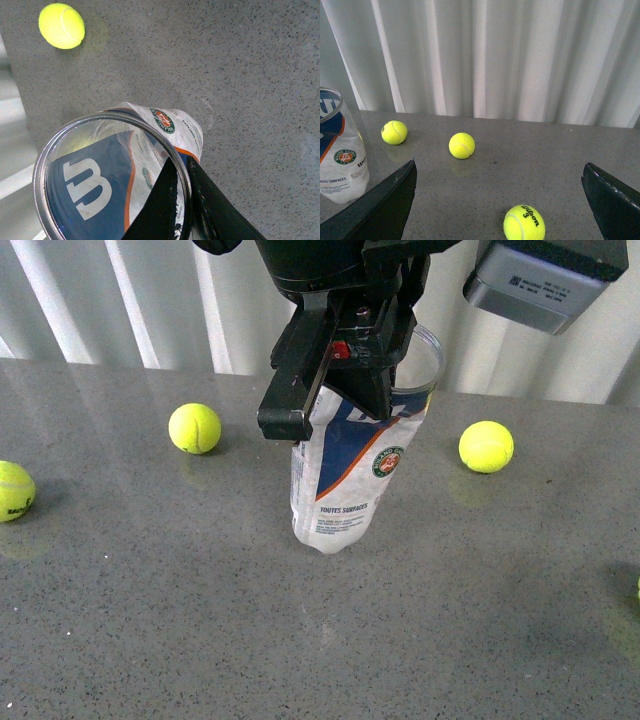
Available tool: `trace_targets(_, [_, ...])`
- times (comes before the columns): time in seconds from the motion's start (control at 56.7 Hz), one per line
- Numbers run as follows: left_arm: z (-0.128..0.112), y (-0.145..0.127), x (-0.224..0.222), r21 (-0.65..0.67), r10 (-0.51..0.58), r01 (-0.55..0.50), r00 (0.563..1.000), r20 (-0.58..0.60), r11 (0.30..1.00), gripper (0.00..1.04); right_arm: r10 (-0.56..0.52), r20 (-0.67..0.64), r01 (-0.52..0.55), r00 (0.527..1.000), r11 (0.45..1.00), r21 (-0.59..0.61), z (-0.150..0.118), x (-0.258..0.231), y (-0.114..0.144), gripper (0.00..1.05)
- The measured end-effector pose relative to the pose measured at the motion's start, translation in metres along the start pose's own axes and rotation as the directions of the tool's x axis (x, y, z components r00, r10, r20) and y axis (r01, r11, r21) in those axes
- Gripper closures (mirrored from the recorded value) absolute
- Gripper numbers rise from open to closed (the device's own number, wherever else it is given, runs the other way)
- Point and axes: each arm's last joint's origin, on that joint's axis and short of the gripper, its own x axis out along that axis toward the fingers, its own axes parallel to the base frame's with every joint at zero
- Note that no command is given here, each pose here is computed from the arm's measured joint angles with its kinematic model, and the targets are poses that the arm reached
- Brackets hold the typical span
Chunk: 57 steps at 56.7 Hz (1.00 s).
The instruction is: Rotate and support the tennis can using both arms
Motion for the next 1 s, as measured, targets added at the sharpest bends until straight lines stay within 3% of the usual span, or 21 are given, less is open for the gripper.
trace_targets(0.353, [-0.011, 0.009, 0.019, -0.177, -0.047, 0.058, 0.997, 0.067, 0.982, 1.0, 0.0, 0.0, 0.0, 1.0, 1.0, 0.0, 0.0, 0.0, 0.0, 0.07])
trace_targets(0.864, [-0.014, 0.013, 0.037, -0.233, -0.012, 0.025, 0.998, 0.055, 0.972, 1.0, 0.0, 0.0, 0.0, 1.0, 1.0, 0.0, 0.0, 0.0, 0.0, 0.07])
trace_targets(1.005, [-0.015, 0.013, 0.039, -0.243, -0.005, 0.017, 0.999, 0.051, 0.97, 0.68, 0.0, 0.0, 0.0, 1.0, 1.0, 0.0, 0.0, 0.0, 0.0, 0.07])
